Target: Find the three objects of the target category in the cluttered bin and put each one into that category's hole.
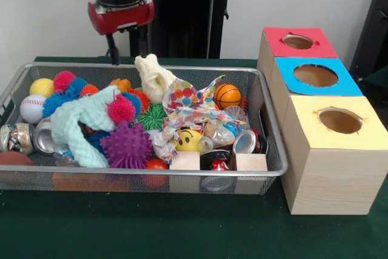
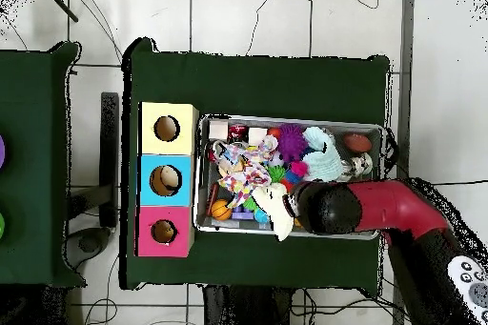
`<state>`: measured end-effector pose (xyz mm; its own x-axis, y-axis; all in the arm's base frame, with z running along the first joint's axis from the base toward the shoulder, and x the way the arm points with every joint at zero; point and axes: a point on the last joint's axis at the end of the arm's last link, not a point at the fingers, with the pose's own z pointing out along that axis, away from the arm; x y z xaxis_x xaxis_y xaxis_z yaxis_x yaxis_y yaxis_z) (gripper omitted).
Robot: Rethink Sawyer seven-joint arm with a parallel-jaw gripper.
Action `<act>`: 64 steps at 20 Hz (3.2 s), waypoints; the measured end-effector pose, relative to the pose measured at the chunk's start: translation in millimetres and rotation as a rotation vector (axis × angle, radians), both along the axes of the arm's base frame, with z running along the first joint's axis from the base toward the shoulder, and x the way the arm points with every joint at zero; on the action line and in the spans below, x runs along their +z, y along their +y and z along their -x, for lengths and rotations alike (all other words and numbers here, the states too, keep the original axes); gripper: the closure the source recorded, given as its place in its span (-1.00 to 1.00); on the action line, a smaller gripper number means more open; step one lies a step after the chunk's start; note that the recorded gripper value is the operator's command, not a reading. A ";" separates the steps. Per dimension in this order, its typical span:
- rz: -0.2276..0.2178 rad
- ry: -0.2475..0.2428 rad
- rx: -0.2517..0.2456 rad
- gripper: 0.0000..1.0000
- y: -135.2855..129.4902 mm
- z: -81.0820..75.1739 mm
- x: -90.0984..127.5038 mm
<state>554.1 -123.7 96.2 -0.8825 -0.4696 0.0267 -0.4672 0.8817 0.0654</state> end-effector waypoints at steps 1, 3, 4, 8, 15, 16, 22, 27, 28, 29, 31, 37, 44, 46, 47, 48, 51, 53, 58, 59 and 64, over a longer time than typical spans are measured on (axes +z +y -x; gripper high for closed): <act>-0.002 -0.001 0.007 -1.00 4.4 2.0 0.0; -0.007 -0.004 0.028 -1.00 18.0 8.0 0.3; -0.007 -0.005 0.033 -1.00 21.0 8.9 0.2; -0.012 -0.017 0.069 -1.00 45.6 14.7 -7.1; -0.022 -0.081 0.064 -1.00 102.2 31.5 -46.4; -0.023 -0.089 0.059 -1.00 109.1 34.0 -51.9; -0.030 -0.134 0.012 -1.00 146.8 53.8 -83.8; 0.022 -0.127 -0.010 -1.00 133.7 56.4 -67.6; 0.035 -0.126 -0.015 -1.00 128.0 54.7 -62.1; 0.057 -0.124 -0.027 -1.00 117.4 52.0 -52.7; 0.102 -0.120 -0.060 -1.00 91.8 46.7 -31.4; 0.179 -0.104 -0.158 -1.00 31.1 36.5 4.8; 0.189 -0.074 -0.255 -1.00 -22.3 37.3 -0.8; 0.182 -0.062 -0.257 -1.00 -21.8 40.0 -6.3; 0.176 -0.054 -0.255 -1.00 -19.4 41.3 -10.4; 0.170 -0.049 -0.249 -1.00 -15.5 42.3 -14.6; 0.161 -0.048 -0.237 -1.00 -7.3 43.2 -19.3; 0.149 -0.055 -0.214 -1.00 6.7 44.0 -23.8; 0.130 -0.072 -0.173 -1.00 31.3 47.9 -27.7; 0.126 -0.075 -0.168 -1.00 34.8 49.0 -28.3; 0.106 -0.092 -0.143 -1.00 51.8 54.6 -35.2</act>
<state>499.6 -71.9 61.0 -0.9409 -0.3383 -0.0148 -0.3366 0.9392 -0.0682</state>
